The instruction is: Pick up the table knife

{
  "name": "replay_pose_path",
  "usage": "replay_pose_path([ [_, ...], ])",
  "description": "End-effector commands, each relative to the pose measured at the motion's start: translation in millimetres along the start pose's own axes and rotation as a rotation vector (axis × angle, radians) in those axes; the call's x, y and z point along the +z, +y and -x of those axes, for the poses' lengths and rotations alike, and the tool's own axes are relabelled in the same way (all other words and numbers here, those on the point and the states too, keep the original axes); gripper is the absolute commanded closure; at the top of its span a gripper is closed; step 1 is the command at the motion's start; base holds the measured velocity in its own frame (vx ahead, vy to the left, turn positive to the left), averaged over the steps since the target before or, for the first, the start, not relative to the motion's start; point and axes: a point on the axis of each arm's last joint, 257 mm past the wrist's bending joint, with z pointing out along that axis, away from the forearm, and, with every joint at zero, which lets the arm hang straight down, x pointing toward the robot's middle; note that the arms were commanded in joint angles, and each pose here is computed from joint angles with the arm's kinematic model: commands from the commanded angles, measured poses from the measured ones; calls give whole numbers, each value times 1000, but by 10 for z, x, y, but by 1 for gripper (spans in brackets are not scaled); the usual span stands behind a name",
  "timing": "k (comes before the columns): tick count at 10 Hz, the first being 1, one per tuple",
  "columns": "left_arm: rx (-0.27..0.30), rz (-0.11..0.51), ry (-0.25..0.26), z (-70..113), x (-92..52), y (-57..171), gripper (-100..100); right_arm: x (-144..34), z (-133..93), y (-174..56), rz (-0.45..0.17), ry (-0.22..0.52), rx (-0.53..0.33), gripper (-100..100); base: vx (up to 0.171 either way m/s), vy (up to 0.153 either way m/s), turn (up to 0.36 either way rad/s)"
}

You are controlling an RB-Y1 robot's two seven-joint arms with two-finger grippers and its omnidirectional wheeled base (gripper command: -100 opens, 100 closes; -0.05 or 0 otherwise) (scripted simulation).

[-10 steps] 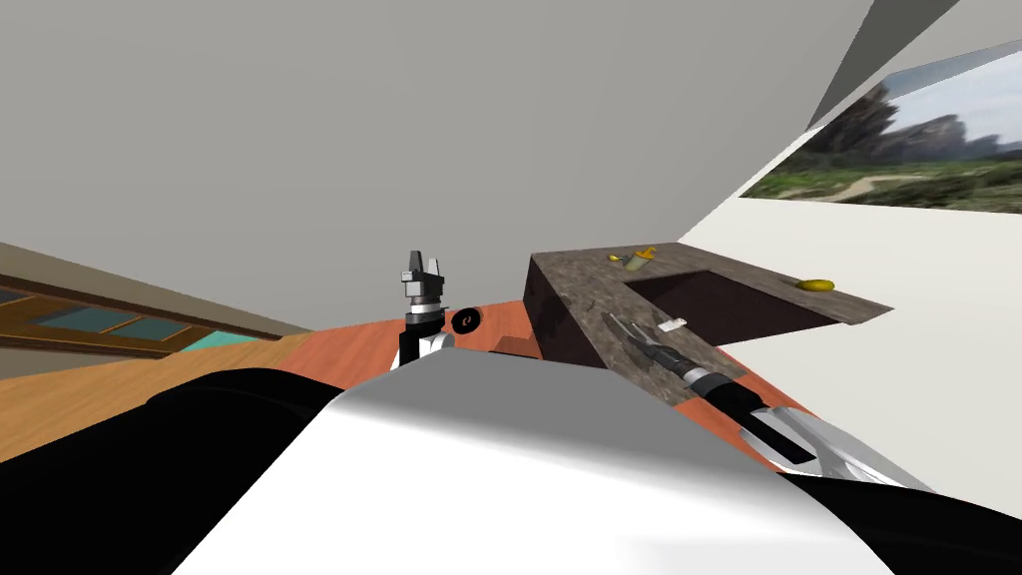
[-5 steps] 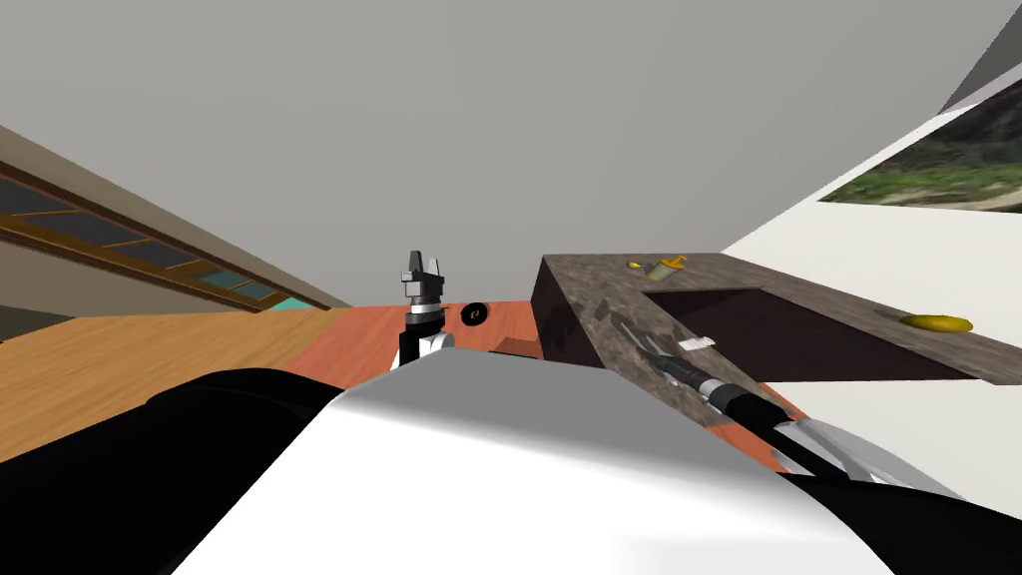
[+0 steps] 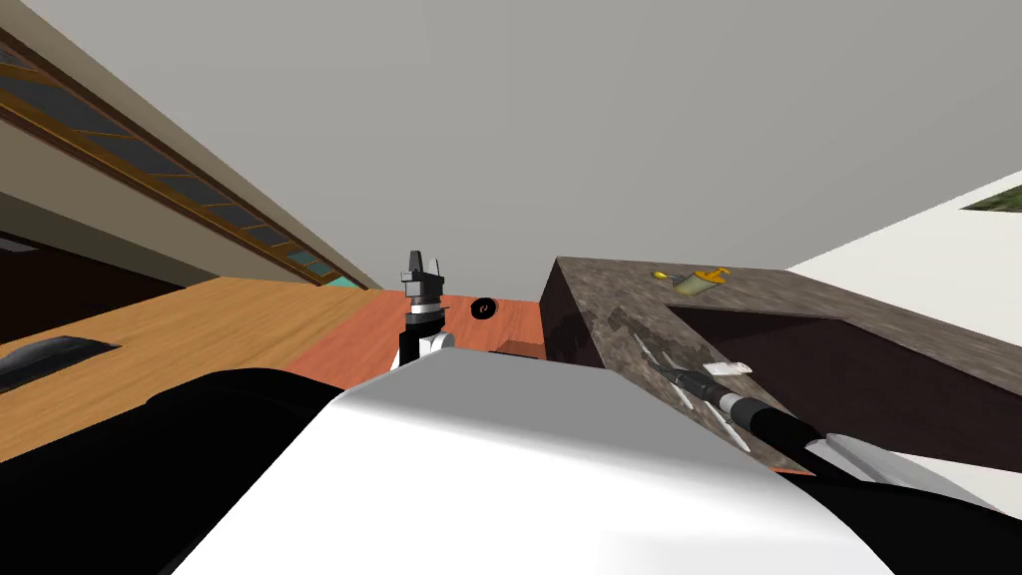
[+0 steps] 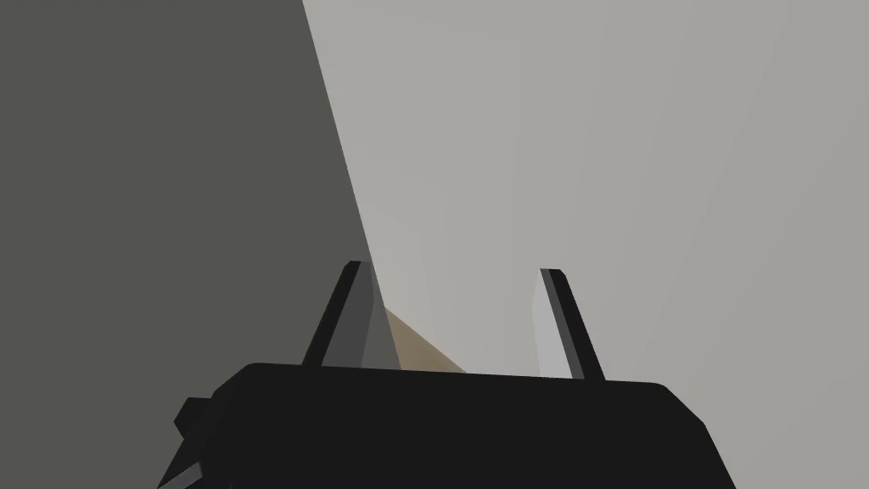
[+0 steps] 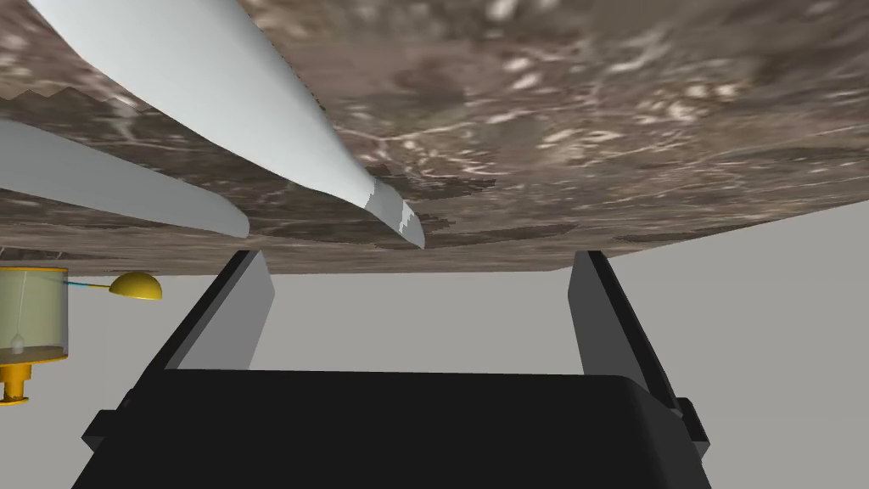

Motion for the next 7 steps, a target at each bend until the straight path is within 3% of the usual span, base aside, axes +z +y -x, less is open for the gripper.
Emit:
replay_pose_path([
  [1, 0, 0, 0, 0, 0, 0, 0, -80, -119, -121, -20, 44, -14, -100, -69, -15, 285],
  [2, 0, 0, 0, 0, 0, 0, 0, -48, -72, -87, -13, 26, -9, -100, -33, -8, 62],
  [3, 0, 0, 0, 0, 0, 0, 0, -52, -78, -94, -14, 29, -10, 0, -5, -3, -12],
  [4, 0, 0, 0, 0, 0, 0, 0, -74, -163, -130, -23, 37, 2, -100, -40, 5, 289],
  [7, 0, 0, 0, 0, 0, 0, 0, -100, -193, -173, -35, 23, 36, -100, -58, 0, 111],
])
